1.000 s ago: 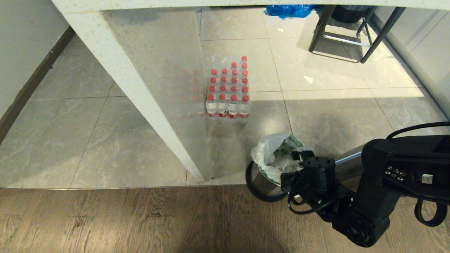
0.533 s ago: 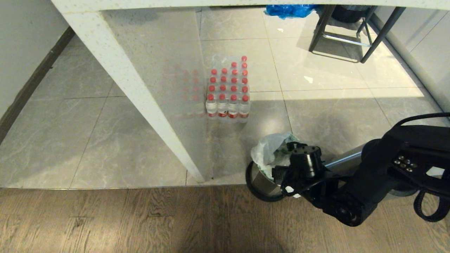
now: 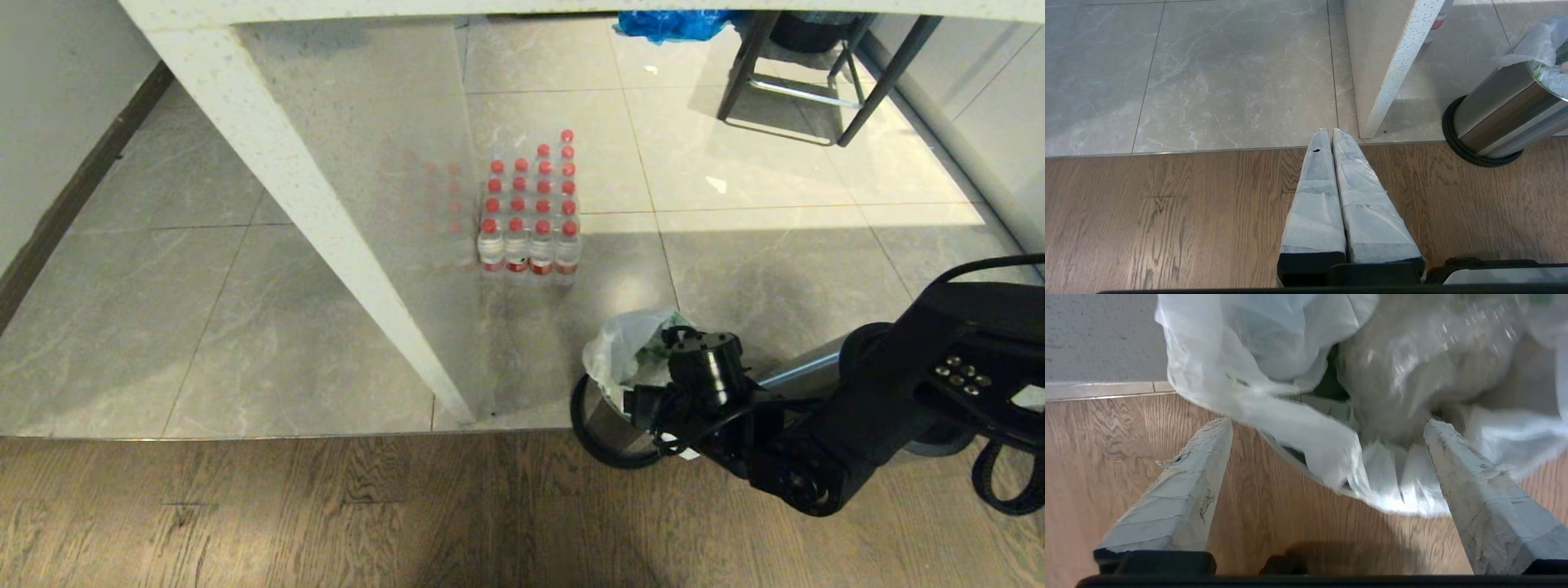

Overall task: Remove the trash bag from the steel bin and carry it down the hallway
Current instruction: Pick up the trash bag

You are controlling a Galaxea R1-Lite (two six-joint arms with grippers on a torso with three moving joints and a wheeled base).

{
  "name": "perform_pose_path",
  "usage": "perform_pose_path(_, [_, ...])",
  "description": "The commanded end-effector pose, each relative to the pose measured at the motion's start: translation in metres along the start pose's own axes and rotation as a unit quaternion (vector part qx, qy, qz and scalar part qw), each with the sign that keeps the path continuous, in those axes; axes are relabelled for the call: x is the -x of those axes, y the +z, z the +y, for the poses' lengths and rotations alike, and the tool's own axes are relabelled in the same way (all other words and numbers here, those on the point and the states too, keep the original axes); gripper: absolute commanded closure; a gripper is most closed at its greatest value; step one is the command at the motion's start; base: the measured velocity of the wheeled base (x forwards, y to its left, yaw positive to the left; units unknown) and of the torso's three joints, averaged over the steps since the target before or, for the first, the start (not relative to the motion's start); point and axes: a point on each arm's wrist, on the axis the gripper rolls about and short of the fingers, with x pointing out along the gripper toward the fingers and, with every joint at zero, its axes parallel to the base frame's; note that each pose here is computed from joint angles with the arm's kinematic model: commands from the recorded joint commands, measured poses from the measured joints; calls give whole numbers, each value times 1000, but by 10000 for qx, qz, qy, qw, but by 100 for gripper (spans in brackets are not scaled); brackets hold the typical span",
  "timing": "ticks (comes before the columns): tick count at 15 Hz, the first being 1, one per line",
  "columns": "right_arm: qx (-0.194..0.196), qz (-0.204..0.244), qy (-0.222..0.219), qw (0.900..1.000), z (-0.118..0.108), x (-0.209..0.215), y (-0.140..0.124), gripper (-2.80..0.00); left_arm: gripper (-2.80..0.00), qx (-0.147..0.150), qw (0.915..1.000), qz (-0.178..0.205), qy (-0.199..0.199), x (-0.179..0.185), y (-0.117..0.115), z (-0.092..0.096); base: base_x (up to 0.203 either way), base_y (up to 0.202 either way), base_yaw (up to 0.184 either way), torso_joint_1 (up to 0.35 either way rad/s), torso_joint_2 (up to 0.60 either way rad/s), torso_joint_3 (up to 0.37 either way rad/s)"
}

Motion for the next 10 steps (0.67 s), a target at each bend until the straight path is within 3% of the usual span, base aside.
perform_pose_path(1, [151,90,-41,9998,-1,-7,-8,-280,0,6,10000,-3,0,0,0,0,0,0,0,0,0,0])
perform_pose_path(5, [276,239,-80,9993,-3,-14,-16,-280,0,3,10000,-3,0,0,0,0,0,0,0,0,0,0])
perform_pose_path(10, [482,-78,-210,9986,-10,-25,-13,-280,0,6,10000,-3,0,0,0,0,0,0,0,0,0,0])
